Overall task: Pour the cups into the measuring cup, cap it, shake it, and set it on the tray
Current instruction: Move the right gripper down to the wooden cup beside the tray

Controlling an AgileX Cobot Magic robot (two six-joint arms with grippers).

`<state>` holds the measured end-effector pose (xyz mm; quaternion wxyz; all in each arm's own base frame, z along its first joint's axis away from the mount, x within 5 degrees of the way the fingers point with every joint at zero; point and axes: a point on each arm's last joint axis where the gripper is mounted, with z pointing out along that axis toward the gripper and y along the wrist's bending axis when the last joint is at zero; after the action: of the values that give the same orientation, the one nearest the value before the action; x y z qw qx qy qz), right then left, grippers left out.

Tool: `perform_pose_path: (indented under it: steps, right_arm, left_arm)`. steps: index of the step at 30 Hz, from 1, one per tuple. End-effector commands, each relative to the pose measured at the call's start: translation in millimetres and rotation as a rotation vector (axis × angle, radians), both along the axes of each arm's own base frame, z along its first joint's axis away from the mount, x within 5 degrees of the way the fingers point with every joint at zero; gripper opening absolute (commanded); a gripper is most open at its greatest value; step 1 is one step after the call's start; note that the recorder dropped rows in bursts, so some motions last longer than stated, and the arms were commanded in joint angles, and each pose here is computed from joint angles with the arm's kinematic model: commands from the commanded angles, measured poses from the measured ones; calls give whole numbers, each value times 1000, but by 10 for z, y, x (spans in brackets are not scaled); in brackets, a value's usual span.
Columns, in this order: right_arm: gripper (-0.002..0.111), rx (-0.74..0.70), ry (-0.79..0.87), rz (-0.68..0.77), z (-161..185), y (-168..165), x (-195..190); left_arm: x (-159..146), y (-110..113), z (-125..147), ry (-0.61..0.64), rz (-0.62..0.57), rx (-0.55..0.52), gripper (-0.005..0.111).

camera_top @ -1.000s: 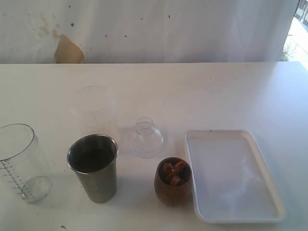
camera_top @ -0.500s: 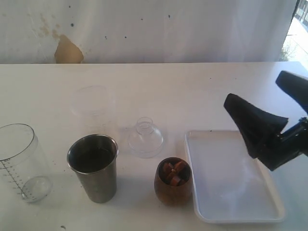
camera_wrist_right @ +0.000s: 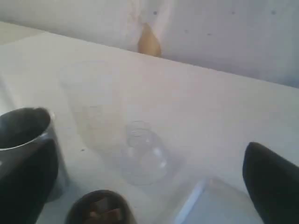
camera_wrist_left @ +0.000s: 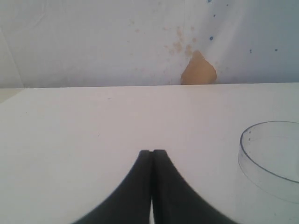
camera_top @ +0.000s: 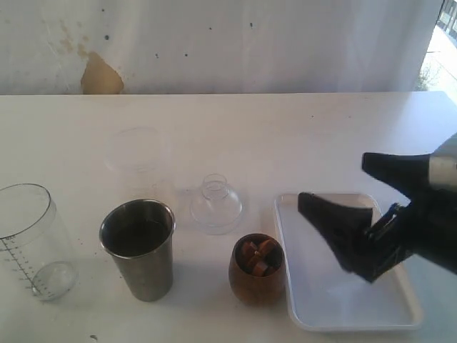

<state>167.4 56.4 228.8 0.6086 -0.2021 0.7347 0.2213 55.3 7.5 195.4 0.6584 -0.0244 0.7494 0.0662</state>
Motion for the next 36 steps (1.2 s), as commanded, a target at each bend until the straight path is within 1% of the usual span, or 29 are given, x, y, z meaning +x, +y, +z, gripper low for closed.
perform_pose_path:
  steps: [1,5,9,13,16,17,26,36]
  right_arm:
    - [105,8,-42,253,-127,175,-81]
    - [105,-66,16,276,-387,183,52]
    - [105,-54,11,331,-511,220,102]
    - [105,-99,36,285,-756,190,229]
    - [105,-88,3,327,-869,219,257]
    - [105,-78,16,329,-915,224,286]
    - [105,-67,102,337,-1165,236,471]
    - [105,-77,137,346,-1341,243,584]
  left_arm:
    - [1,-2,-6,-10,-4,1,0]
    - [1,-2,-6,-10,-4,1,0]
    - [1,-2,-6,-10,-4,1,0]
    - [1,-2,-6,-10,-4,1,0]
    - [1,-2,-6,-10,-4,1,0]
    - [1,-2,-6,-10,-4,1,0]
    - [1,-2,-6,-10,-4,1,0]
    - [1,-2,-6,-10,-4,1,0]
